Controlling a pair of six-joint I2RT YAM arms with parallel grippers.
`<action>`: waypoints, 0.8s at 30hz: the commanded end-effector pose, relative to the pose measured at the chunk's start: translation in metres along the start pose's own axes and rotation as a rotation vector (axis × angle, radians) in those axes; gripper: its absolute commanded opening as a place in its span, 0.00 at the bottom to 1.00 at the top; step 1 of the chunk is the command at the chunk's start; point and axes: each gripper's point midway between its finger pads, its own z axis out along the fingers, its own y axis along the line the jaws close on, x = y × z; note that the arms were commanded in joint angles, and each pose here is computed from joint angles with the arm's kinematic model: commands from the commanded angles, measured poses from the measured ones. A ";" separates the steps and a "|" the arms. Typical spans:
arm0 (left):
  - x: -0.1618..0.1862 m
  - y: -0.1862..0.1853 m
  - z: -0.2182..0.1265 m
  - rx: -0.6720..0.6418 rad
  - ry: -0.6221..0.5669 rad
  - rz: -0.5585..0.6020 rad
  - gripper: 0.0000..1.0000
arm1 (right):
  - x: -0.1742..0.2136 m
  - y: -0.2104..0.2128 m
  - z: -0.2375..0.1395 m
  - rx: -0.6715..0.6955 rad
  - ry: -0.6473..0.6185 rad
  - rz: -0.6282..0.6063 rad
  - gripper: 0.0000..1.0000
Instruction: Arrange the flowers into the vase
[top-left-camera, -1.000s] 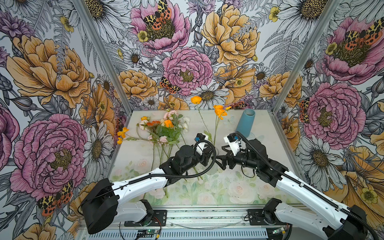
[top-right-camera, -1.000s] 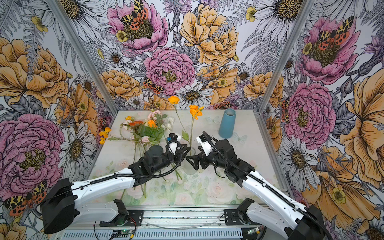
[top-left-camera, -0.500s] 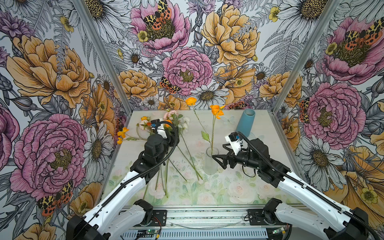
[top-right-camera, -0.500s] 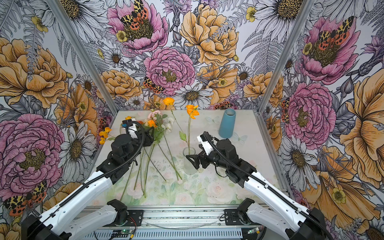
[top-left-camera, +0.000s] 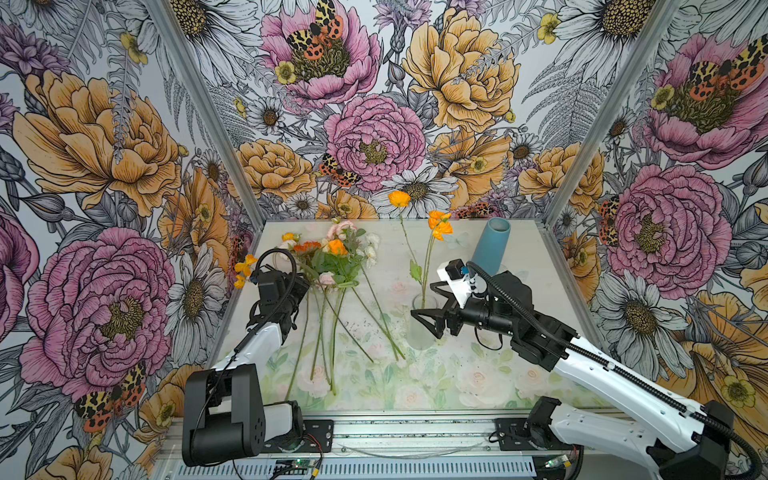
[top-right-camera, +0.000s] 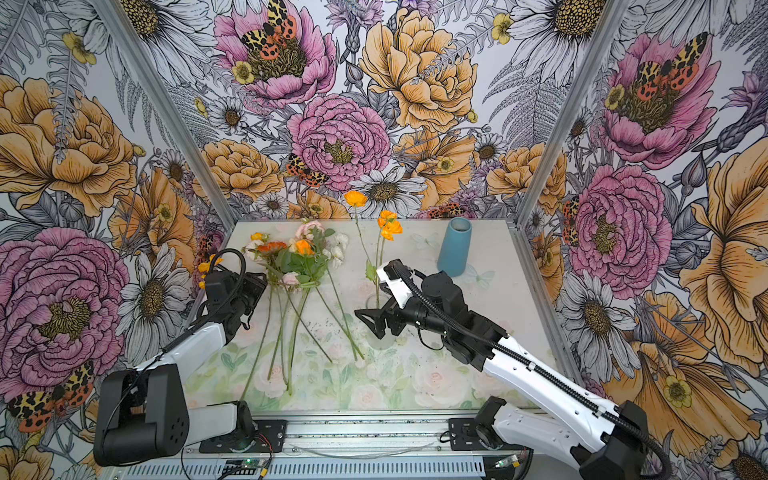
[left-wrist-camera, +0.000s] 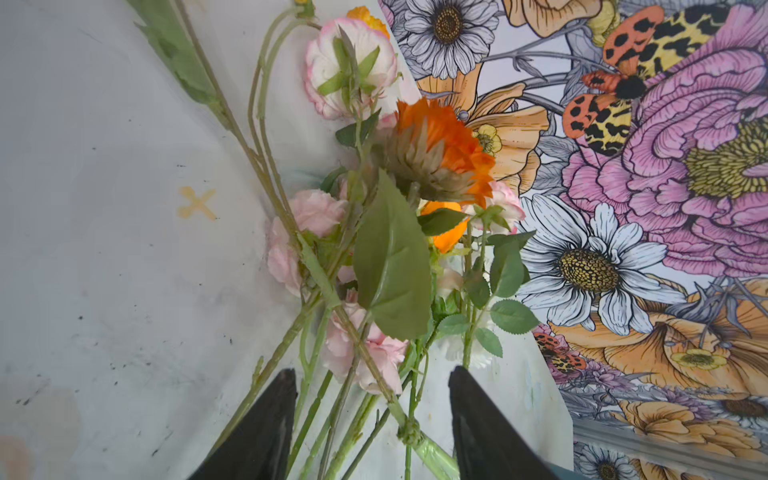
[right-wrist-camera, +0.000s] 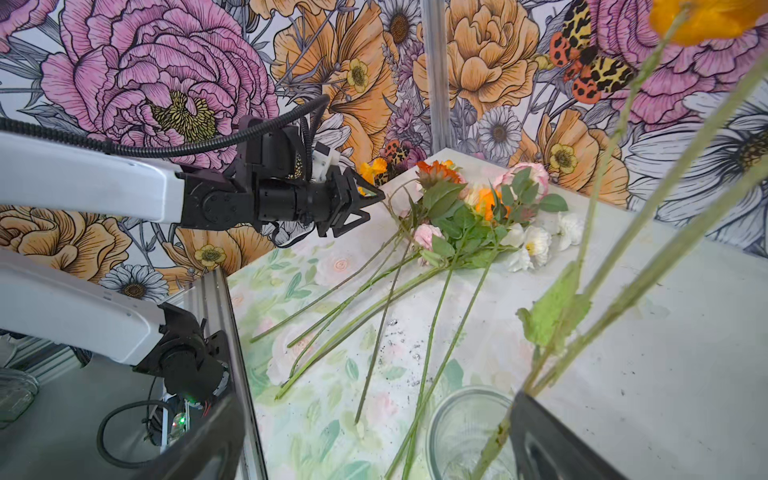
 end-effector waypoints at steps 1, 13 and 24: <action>-0.015 -0.009 0.007 0.081 -0.025 -0.077 0.59 | -0.018 0.002 -0.002 0.012 -0.040 -0.029 1.00; -0.029 0.023 0.042 0.064 -0.067 -0.199 0.54 | -0.017 0.005 0.004 -0.019 -0.025 -0.022 0.99; -0.042 0.028 0.072 0.093 -0.080 -0.223 0.50 | -0.017 0.005 0.007 -0.019 -0.019 -0.021 1.00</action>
